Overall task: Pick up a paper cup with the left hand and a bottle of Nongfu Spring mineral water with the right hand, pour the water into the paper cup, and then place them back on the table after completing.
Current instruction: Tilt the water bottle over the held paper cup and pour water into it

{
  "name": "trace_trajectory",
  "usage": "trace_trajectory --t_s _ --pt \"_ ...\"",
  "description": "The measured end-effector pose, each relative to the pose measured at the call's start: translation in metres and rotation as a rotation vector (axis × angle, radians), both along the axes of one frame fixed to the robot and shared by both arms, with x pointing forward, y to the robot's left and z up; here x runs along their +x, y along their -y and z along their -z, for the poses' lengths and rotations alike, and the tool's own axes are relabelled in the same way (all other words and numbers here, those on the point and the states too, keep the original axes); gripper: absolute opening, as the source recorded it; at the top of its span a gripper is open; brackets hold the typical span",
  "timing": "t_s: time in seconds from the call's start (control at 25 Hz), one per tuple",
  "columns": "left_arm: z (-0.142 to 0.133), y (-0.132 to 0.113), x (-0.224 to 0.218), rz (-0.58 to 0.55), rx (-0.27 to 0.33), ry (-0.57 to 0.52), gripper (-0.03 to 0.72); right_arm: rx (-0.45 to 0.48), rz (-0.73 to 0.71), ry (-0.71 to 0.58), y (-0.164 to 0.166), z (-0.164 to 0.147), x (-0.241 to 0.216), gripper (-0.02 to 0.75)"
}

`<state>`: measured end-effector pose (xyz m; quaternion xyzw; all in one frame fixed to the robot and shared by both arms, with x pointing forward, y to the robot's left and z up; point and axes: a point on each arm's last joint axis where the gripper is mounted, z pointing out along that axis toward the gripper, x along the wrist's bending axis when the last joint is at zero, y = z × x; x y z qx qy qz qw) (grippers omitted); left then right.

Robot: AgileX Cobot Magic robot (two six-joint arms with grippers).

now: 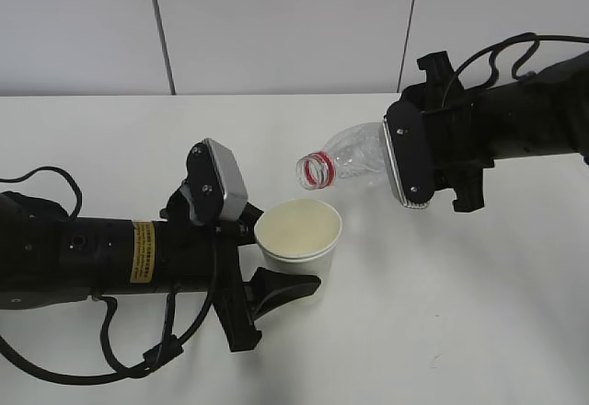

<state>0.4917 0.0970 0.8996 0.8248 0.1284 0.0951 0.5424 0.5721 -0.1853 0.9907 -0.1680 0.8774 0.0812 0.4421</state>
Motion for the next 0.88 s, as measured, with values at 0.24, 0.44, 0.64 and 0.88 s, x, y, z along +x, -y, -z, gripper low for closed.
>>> trace_trajectory --t_s 0.24,0.44,0.64,0.88 --pt "0.0 0.0 0.0001 -0.001 0.0 0.0 0.44 0.0 0.0 0.0 0.0 0.0 0.0 0.47" --pt "0.0 0.0 0.0001 -0.001 0.0 0.0 0.44 -0.037 -0.023 0.016 0.0004 -0.0001 0.0002 0.47" --pt "0.0 0.0 0.0001 -0.001 0.0 0.0 0.44 -0.075 -0.02 0.036 0.0026 -0.0006 0.0014 0.47" --pt "0.0 0.0 0.0001 -0.001 0.0 0.0 0.44 -0.092 -0.026 0.044 0.0032 -0.0007 0.0017 0.468"
